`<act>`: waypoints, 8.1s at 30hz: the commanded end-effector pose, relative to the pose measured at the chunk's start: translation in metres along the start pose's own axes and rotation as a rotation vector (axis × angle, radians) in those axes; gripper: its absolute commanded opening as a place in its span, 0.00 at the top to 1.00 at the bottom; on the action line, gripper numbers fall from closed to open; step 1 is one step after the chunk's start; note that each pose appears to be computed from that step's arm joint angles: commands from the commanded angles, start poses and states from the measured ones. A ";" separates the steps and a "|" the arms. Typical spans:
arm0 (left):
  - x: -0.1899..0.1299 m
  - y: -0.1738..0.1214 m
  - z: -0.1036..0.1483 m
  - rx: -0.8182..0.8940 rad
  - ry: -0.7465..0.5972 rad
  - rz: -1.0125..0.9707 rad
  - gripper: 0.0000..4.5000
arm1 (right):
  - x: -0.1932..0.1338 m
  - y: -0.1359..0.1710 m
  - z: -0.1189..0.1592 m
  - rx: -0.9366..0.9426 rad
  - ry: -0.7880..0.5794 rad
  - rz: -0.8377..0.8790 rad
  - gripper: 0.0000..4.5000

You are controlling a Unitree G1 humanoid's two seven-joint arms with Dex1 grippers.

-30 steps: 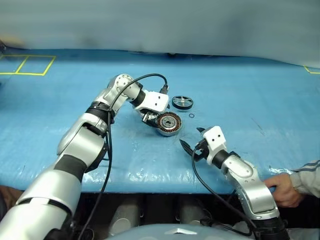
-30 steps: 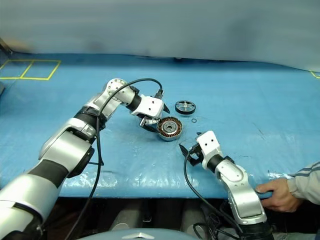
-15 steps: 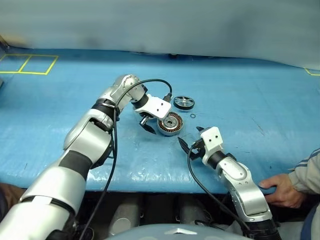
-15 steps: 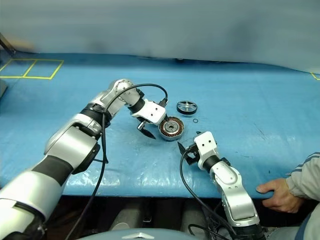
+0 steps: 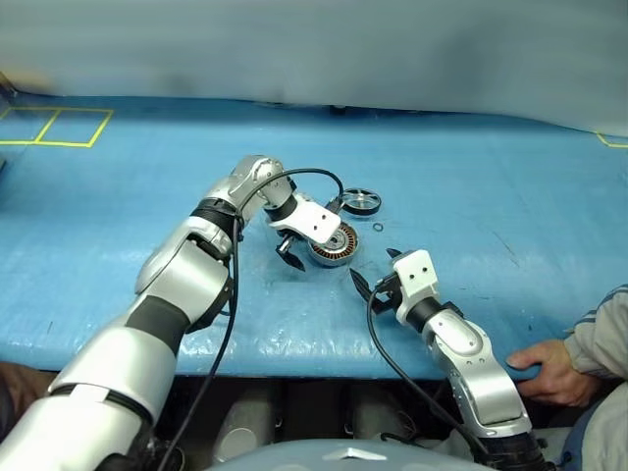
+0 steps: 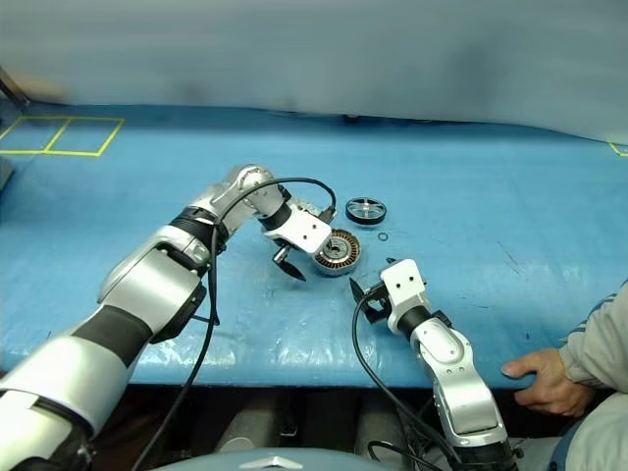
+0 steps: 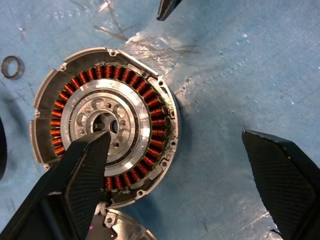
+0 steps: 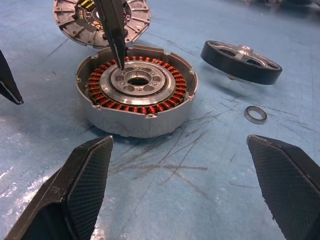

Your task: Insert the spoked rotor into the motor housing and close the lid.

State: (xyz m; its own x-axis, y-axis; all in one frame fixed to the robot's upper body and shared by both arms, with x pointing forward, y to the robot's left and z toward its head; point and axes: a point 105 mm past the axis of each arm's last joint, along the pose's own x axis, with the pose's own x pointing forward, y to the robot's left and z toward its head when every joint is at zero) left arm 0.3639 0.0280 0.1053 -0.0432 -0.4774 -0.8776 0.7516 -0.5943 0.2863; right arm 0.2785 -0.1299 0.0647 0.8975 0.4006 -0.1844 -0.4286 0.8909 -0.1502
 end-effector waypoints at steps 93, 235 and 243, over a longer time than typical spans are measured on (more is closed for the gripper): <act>-0.048 -0.048 0.003 0.161 -0.106 0.110 0.15 | 0.007 0.004 0.011 -0.002 -0.027 0.095 0.00; -0.011 -0.158 -0.009 -0.803 -0.670 0.968 0.14 | 0.039 0.092 0.037 0.023 -0.079 0.493 0.86; -0.010 -0.158 -0.008 -0.799 -0.668 0.971 0.14 | 0.044 0.101 0.029 0.018 -0.038 0.522 0.86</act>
State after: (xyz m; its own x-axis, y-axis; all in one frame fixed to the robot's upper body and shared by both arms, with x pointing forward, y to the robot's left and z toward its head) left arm 0.2527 0.1355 0.0586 0.5793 -0.8108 -0.0836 0.8123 0.5656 0.1424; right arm 0.2768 -0.0217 0.0615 0.5763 0.7872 -0.2195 -0.8095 0.5868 -0.0209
